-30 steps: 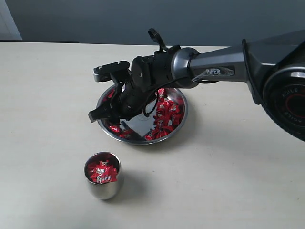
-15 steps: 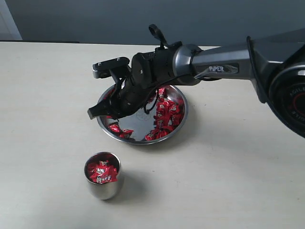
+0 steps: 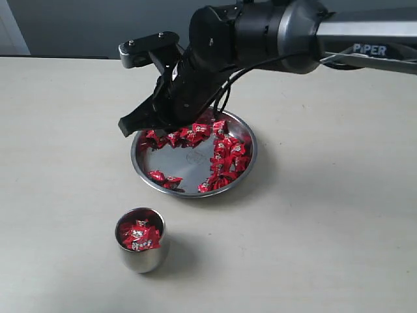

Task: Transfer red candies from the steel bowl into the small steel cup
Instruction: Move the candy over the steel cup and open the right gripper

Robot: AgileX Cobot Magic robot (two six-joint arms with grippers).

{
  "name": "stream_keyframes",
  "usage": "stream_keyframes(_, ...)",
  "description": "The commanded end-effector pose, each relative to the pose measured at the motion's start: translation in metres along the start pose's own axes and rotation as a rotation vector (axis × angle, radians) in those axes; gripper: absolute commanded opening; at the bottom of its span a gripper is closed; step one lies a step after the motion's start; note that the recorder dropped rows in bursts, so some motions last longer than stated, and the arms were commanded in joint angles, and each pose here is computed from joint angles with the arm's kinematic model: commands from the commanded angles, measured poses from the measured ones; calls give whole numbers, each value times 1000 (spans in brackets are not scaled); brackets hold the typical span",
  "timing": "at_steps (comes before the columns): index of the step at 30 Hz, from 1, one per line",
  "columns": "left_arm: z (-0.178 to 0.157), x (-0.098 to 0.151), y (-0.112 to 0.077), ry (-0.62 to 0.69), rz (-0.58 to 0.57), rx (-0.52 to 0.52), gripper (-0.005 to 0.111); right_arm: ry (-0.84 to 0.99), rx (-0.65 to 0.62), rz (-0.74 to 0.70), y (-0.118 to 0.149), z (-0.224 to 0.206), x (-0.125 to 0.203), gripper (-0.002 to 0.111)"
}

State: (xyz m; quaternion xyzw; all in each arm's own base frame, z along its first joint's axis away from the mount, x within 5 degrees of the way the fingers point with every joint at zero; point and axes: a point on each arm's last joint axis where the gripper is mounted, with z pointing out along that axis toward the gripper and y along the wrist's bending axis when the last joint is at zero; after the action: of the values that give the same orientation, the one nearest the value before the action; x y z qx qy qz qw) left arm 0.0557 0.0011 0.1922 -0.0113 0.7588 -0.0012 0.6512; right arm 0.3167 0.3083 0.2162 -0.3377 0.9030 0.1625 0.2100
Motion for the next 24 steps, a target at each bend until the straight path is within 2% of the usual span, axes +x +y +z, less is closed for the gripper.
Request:
stream_keyframes(1, 0, 0, 0, -8, 0, -4, 0, 85, -22, -68, 8, -20, 6, -1)
stream_keyframes(8, 0, 0, 0, -8, 0, -4, 0, 222, -118, -208, 41, -24, 22, -1)
stream_keyframes(13, 0, 0, 0, -8, 0, -4, 0, 235, -148, -269, 64, -26, 27, -1)
stream_keyframes(24, 0, 0, 0, -8, 0, -4, 0, 315, -245, -305, 85, -36, 37, -1)
